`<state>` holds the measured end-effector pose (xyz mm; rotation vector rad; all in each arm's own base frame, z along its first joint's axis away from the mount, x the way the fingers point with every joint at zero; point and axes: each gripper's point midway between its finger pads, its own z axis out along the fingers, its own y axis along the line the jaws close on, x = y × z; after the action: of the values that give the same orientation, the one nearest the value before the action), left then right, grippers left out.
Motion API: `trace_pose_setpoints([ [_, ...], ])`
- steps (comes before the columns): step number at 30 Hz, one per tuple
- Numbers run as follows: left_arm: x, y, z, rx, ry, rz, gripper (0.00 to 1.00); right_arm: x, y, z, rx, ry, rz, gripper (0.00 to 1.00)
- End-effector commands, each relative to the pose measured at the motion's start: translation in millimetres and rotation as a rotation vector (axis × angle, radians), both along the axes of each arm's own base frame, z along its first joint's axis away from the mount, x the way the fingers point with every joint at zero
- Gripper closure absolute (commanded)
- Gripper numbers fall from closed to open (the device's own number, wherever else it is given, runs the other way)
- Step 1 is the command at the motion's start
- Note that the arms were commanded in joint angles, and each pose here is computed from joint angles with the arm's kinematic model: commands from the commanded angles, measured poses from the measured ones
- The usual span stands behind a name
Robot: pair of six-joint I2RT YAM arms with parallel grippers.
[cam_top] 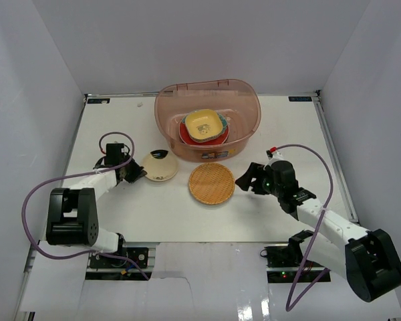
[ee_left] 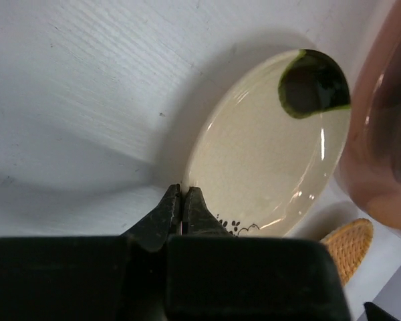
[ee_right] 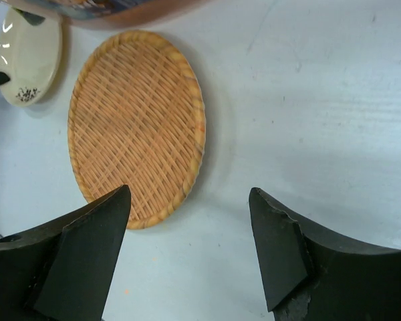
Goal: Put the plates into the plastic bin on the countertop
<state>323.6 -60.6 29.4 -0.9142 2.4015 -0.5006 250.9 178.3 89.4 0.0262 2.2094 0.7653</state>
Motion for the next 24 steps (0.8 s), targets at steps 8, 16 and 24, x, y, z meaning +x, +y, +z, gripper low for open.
trace_pose_setpoints([
  [8,-10.7,14.1,98.2,0.107,-0.263,-0.037,1.0,-8.1,37.6,-20.0,0.285,0.175,0.044,0.27],
  [16,-50.4,29.2,188.9,0.201,-0.413,-0.013,1.0,-2.0,51.4,-38.8,0.36,0.254,0.041,0.39],
  [24,-27.8,-3.0,325.0,0.096,-0.727,-0.141,1.0,-4.0,57.0,-51.7,0.407,0.302,0.04,0.89],
])
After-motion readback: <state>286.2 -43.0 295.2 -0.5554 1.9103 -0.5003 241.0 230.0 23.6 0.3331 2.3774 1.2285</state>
